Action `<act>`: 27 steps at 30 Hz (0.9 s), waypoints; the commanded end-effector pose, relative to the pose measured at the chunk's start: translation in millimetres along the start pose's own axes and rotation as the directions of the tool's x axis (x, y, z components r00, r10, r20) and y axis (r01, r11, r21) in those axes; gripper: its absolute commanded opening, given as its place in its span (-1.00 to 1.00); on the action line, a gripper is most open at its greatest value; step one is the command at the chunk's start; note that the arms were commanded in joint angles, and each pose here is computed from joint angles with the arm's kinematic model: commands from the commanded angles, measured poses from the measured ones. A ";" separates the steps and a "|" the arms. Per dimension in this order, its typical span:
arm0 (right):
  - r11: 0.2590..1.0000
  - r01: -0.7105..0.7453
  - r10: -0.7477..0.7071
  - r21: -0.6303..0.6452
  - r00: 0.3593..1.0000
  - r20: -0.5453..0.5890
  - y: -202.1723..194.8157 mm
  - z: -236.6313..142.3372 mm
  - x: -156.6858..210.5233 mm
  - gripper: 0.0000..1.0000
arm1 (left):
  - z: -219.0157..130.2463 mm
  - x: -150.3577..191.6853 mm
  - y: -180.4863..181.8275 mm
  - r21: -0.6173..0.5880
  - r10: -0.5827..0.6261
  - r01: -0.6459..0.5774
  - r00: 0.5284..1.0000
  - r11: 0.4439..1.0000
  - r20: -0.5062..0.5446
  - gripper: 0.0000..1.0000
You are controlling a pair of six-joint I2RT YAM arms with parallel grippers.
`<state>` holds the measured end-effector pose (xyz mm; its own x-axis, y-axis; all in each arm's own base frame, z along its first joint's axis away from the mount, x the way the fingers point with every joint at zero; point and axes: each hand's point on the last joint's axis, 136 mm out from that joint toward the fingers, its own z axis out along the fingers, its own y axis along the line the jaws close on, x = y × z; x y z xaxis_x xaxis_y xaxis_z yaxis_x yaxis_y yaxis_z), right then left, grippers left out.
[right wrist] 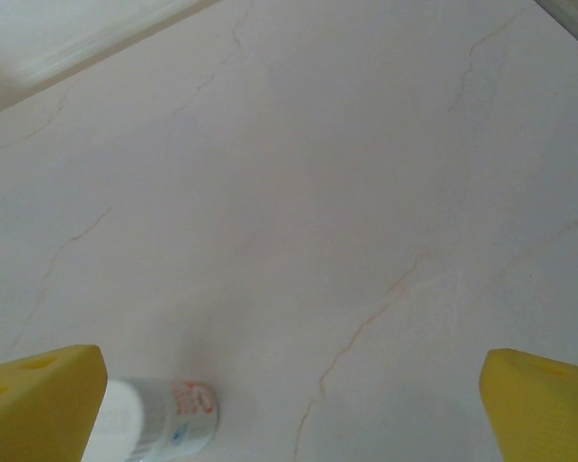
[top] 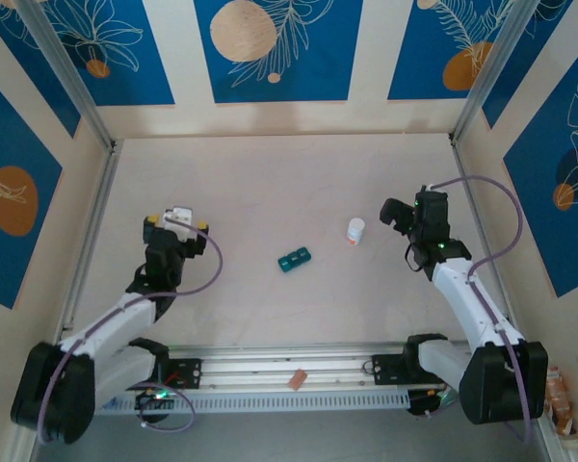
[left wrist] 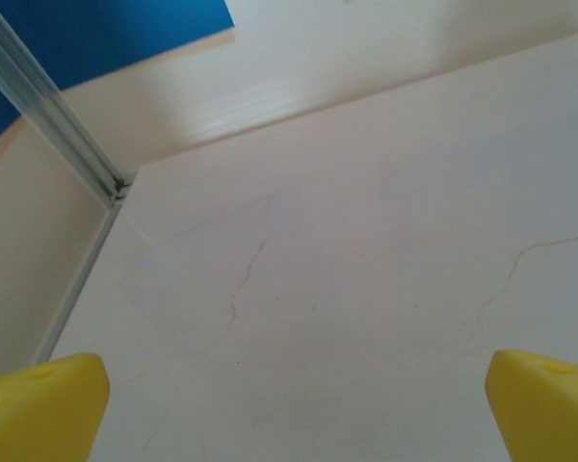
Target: Sort the pills into containers
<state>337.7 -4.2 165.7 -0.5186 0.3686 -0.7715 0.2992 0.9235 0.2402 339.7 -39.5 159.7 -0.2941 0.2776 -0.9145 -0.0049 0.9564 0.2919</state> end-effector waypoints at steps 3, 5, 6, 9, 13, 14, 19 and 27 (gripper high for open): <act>0.995 0.087 -0.094 0.059 0.987 0.131 -10.5 23.9 -10.8 0.99 | 23.0 5.8 -2.1 -0.022 -0.007 0.009 0.998 1.000 0.055 1.00; 0.990 0.116 -0.126 0.084 0.982 0.138 -16.7 33.9 -5.0 0.99 | 31.6 16.1 -1.0 -0.045 -0.020 0.021 0.999 0.999 0.029 1.00; 0.987 0.126 -0.140 0.096 0.979 0.149 -20.1 38.7 -2.8 0.98 | 35.7 19.0 -1.3 -0.048 -0.025 0.026 0.999 0.999 0.025 1.00; 0.985 0.144 -0.158 0.091 0.974 0.163 -24.4 51.9 3.1 0.99 | 43.8 22.8 -6.7 -0.025 -0.023 0.023 0.999 0.999 0.028 1.00; 0.981 0.190 -0.196 0.048 0.963 0.187 -18.3 68.6 10.7 0.99 | 53.2 30.0 -9.1 0.015 -0.058 0.057 0.998 0.998 0.026 1.00; 0.978 0.204 -0.206 0.030 0.957 0.205 -14.6 71.1 9.5 0.98 | 55.5 31.3 -9.2 0.022 -0.064 0.064 0.997 0.998 0.030 1.00; 0.962 0.238 -0.200 -0.138 0.950 0.240 5.9 79.9 21.5 0.98 | 60.5 42.7 -8.1 0.090 -0.134 0.132 0.991 0.987 0.021 1.00; 0.918 0.308 -0.252 -0.248 0.939 0.236 23.9 85.3 35.9 0.98 | 69.1 45.7 -21.3 0.229 -0.147 0.146 0.989 0.962 -0.010 1.00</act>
<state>379.0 10.6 64.1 -0.4597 0.1246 -0.8793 0.0147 0.9910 0.1327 383.0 -33.4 80.5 -0.3338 0.1758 -0.9261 0.1125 0.9829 0.1461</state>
